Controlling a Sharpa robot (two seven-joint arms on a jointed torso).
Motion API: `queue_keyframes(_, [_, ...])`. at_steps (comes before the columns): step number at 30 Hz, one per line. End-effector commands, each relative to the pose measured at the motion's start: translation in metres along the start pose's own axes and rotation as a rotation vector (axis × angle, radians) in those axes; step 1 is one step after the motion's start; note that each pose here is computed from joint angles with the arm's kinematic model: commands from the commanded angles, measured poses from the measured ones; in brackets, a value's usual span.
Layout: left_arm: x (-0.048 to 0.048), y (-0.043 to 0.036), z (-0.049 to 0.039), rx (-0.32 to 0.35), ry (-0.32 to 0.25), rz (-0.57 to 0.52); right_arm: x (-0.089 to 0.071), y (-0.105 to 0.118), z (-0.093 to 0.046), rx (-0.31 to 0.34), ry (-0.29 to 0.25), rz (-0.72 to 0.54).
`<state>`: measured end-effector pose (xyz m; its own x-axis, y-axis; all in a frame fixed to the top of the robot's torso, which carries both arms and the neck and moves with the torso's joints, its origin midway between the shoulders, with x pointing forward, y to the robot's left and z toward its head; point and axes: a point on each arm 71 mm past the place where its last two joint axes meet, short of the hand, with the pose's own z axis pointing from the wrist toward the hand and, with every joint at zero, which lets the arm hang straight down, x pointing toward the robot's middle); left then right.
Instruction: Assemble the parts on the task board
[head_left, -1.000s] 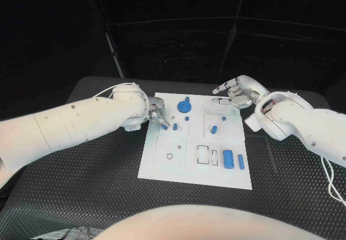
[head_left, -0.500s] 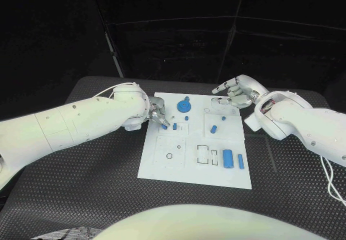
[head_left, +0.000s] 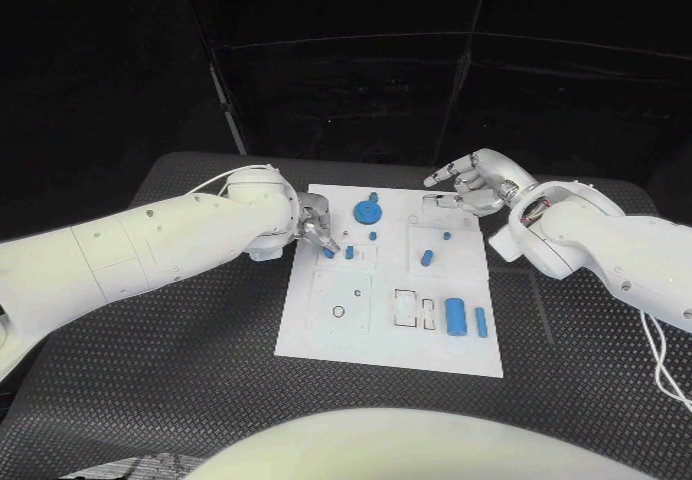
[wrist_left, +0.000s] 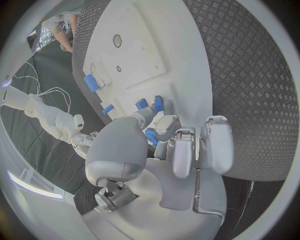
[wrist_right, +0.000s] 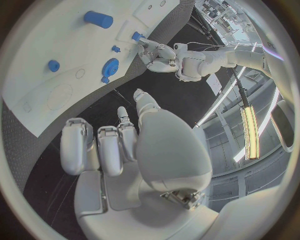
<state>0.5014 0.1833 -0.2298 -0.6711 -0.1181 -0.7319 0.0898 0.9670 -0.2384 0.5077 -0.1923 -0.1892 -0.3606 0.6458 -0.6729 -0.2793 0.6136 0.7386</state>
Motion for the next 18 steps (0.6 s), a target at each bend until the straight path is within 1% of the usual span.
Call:
queue_keyframes(1, [0.0059, 0.0016, 0.0016, -0.014, 0.028, 0.019, -0.0003, 0.0017, 0.0001, -0.010, 0.004, -0.001])
queue_keyframes(18, [0.0068, 0.0020, 0.0016, -0.014, 0.034, 0.023, -0.0007, 0.0016, -0.0005, -0.011, 0.004, -0.002])
